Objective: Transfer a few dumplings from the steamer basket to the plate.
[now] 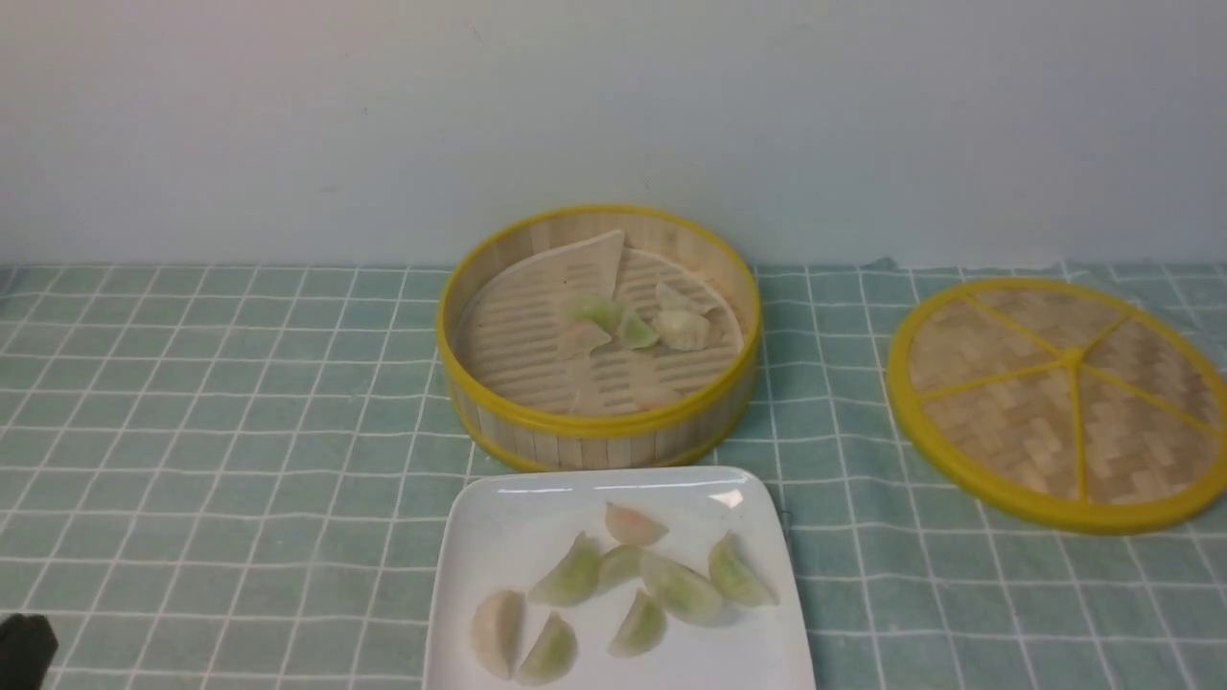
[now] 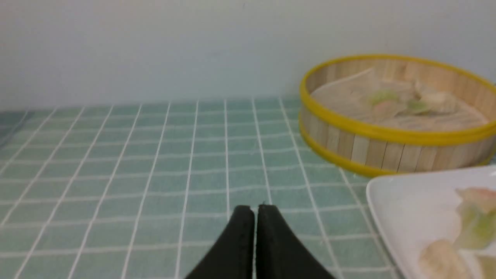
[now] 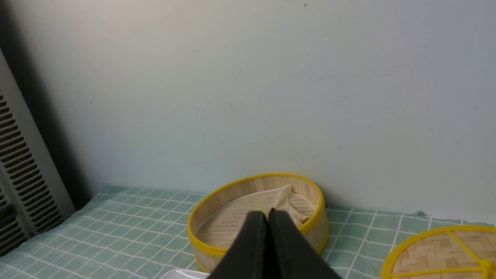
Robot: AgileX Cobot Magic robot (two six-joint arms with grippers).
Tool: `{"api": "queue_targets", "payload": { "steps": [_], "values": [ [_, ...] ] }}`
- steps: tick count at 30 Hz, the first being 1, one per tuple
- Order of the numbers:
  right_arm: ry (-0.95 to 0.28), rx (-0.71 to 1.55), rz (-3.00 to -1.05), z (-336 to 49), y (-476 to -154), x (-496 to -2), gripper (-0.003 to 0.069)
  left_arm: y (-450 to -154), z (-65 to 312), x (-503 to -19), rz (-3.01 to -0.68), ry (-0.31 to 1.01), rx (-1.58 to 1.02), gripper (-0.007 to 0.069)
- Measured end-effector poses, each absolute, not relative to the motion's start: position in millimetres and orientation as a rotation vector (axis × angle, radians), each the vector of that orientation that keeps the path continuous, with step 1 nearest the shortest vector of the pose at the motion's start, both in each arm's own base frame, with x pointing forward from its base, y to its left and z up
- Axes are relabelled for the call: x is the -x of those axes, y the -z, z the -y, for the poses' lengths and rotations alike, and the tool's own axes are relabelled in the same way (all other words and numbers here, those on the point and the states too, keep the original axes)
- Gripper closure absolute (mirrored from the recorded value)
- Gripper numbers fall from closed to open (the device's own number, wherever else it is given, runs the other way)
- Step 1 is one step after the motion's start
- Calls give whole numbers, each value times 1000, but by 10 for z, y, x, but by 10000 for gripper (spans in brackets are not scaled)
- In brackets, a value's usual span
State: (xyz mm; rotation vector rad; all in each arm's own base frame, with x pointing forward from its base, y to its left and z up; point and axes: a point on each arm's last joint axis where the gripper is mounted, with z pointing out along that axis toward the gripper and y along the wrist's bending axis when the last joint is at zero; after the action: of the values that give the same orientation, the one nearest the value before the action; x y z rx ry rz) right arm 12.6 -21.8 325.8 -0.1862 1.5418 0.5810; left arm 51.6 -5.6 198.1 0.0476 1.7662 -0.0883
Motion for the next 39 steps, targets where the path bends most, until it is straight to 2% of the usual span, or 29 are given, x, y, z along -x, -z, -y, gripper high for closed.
{"api": "queue_targets", "payload": {
  "steps": [3,7,32,37,39],
  "values": [
    [-583,186,-1543,217,-3257,-126,673,-1760,49,-532,-1833,73,-40,631],
    [-583,186,-1543,217,-3257,-126,673,-1708,49,-524,-1873,68,-47,631],
    [-582,187,-1543,217,-3257,-126,673,-1706,49,-523,-1876,68,-46,631],
    [-603,249,-1543,171,-3245,-107,673,-1706,49,-523,-1876,68,-46,631],
    [-631,339,-1503,92,-3232,-89,673,-1706,49,-523,-1876,68,-46,631]
  ]
}}
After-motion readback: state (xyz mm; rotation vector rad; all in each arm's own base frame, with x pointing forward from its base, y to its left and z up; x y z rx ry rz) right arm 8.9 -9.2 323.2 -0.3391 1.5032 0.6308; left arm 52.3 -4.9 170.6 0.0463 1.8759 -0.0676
